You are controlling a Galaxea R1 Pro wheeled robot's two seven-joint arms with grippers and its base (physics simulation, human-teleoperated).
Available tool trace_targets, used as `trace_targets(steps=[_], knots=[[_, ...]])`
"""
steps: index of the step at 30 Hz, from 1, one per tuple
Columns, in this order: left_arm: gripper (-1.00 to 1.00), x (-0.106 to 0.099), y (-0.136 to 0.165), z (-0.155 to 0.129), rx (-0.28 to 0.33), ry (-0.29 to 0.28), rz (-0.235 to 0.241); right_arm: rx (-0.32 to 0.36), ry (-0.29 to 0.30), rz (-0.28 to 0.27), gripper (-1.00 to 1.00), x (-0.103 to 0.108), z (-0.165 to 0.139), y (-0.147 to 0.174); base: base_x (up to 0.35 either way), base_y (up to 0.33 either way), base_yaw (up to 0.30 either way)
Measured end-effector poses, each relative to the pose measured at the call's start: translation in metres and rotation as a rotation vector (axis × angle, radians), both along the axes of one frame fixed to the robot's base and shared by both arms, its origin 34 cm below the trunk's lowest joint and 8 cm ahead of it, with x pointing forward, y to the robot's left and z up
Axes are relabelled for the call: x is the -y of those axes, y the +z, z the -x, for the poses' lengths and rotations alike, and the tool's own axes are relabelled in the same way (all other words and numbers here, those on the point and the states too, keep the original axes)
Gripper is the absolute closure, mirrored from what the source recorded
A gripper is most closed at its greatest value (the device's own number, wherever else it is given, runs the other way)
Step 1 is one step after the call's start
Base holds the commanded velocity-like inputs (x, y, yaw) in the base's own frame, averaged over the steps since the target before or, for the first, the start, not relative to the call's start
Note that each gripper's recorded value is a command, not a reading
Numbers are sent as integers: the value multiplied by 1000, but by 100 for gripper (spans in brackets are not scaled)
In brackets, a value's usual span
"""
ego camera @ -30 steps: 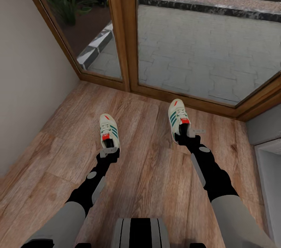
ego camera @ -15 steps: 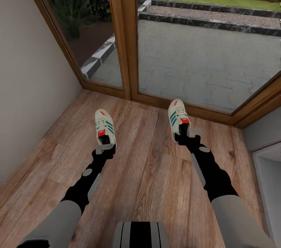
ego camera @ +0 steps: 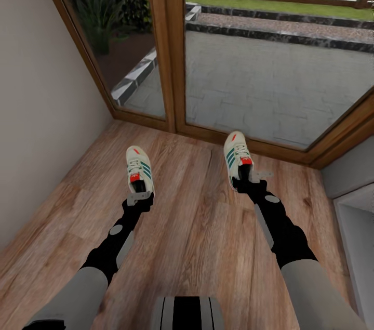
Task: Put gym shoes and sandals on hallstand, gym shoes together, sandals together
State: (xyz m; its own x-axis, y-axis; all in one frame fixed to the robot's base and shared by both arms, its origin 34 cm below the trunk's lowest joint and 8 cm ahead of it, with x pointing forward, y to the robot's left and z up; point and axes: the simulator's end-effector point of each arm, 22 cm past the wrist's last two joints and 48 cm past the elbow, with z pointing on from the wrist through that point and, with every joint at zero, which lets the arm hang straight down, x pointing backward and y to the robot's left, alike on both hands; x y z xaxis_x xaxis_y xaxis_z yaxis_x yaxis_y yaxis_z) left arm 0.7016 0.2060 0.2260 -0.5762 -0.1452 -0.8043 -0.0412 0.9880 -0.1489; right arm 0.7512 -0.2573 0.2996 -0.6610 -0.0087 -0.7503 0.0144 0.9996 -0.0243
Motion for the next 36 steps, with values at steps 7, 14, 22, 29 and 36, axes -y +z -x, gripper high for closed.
trace_targets(steps=[7, 14, 22, 29, 36], knots=[[100, 0, 3, -1, 5, 0, 0, 5, 0, -1, 100, 0, -1, 3, -307, 148, 0], [100, -1, 4, -2, 6, 1, -1, 6, -1, -2, 100, 0, -1, 4, -276, 225, 0], [100, -2, 4, -2, 7, 2, -2, 6, -2, -5, 100, 0, -1, 4, -218, 255, -20], [100, -4, 8, -4, 14, 3, -5, 13, -4, -5, 100, 0, -3, 9, -204, 260, -172], [100, -5, 13, -7, 23, 3, -7, 21, -4, -6, 100, 0, -4, 14, -190, 261, -203]])
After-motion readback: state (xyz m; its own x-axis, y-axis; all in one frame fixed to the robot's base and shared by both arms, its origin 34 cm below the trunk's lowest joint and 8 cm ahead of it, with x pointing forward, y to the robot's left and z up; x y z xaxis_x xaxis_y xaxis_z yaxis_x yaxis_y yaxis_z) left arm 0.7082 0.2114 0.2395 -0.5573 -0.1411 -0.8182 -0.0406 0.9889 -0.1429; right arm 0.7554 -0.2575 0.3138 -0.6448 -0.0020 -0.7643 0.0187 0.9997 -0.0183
